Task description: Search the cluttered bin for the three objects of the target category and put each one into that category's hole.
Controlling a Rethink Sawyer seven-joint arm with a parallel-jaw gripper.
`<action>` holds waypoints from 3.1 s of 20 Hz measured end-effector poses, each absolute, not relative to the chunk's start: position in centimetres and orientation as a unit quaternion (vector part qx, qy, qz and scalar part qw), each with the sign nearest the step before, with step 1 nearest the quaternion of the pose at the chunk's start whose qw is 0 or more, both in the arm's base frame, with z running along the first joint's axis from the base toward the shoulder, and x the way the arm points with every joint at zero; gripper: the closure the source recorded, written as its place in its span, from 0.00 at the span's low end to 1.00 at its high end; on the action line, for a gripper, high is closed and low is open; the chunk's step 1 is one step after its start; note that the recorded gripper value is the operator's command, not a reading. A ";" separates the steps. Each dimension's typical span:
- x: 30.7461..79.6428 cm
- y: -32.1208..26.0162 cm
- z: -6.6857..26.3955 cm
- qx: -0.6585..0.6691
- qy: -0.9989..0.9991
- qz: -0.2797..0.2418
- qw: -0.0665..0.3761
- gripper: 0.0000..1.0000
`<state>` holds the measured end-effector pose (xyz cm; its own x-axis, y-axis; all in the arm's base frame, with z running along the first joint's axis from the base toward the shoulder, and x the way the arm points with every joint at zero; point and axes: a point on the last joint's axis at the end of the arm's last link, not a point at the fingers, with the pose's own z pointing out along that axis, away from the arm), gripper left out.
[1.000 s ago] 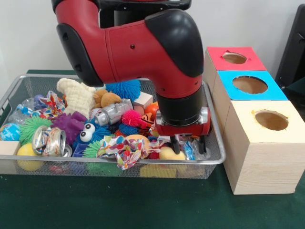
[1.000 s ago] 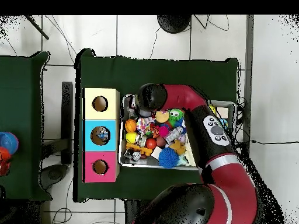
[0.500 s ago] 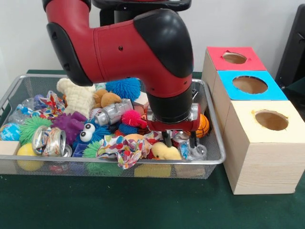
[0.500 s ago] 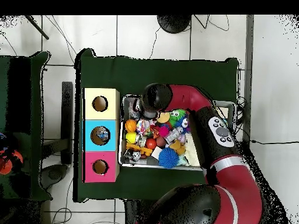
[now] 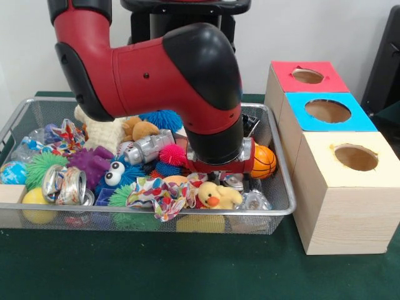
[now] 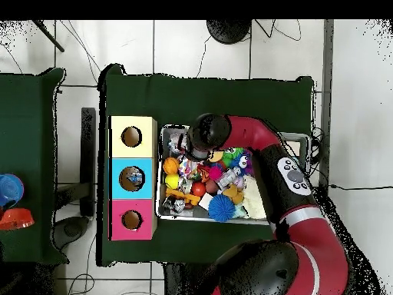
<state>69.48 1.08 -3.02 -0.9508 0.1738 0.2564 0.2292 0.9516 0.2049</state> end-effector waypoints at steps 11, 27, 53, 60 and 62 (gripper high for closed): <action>68.1 1.3 -4.2 -0.126 -0.973 -0.150 0.124 0.00; 68.7 5.5 -0.4 -0.142 -0.974 -0.173 0.041 0.00; 66.9 7.5 4.0 -0.145 -0.989 0.018 -0.022 0.00; 65.7 6.4 2.9 -0.164 -0.984 0.059 -0.028 0.00; 65.5 6.3 2.5 -0.172 -0.983 0.062 -0.030 0.00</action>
